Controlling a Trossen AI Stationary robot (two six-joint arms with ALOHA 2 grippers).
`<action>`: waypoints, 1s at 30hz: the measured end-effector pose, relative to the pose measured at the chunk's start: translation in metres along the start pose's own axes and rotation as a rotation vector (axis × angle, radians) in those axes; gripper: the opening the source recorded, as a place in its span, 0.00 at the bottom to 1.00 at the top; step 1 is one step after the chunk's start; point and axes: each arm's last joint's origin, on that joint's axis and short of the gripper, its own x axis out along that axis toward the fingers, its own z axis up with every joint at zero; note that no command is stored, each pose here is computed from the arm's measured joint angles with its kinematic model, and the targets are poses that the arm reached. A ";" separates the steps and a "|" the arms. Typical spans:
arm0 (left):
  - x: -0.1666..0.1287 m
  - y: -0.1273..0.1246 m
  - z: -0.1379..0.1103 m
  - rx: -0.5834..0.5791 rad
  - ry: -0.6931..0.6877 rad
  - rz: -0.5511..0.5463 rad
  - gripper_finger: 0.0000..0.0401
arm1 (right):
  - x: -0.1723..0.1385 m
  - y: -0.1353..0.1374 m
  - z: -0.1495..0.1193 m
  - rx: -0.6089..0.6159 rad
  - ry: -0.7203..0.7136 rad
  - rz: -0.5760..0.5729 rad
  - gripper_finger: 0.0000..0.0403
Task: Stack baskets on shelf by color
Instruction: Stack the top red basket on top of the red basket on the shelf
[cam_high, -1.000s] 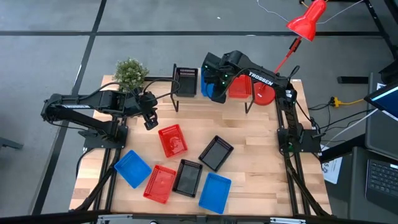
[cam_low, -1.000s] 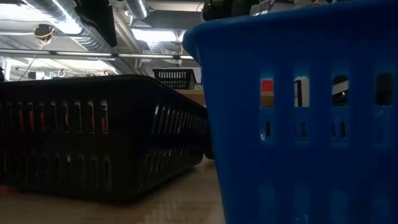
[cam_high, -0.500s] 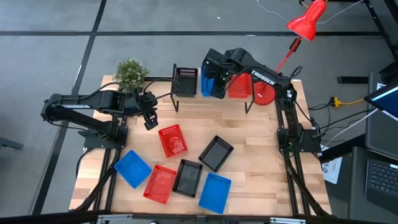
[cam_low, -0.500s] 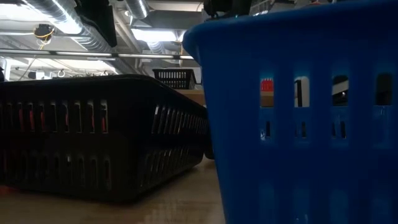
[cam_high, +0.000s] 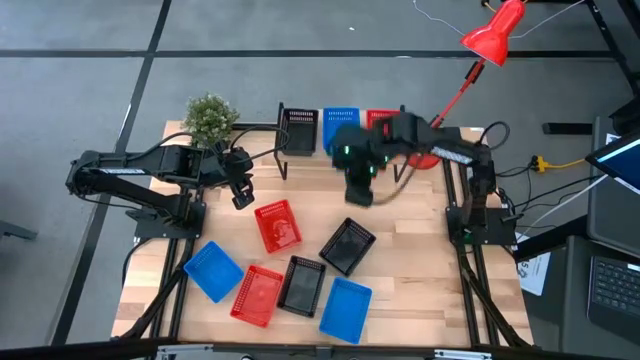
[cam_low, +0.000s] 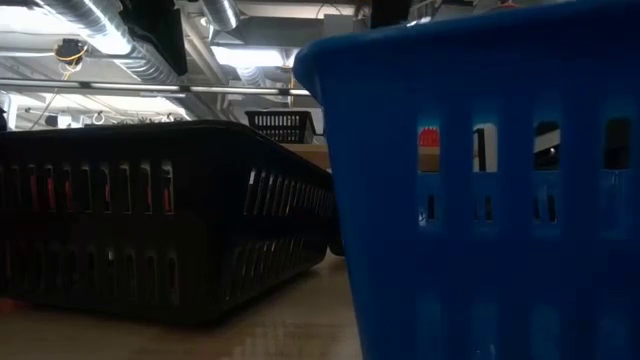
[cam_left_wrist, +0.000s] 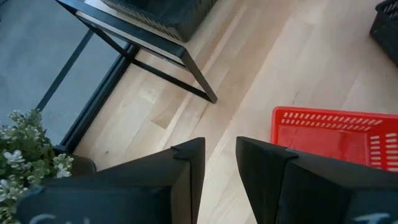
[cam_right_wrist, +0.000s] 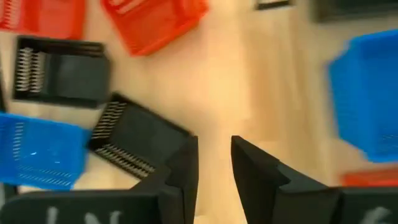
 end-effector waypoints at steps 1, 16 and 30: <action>0.000 0.000 0.000 0.001 0.001 -0.001 0.21 | 0.002 0.012 -0.002 -0.007 0.010 0.009 0.24; -0.001 -0.003 -0.001 0.056 0.017 -0.064 0.21 | 0.118 0.160 -0.045 0.140 -0.078 0.047 0.24; 0.033 -0.055 -0.005 0.287 0.215 -0.272 0.21 | 0.130 0.194 -0.055 0.227 -0.247 0.012 0.24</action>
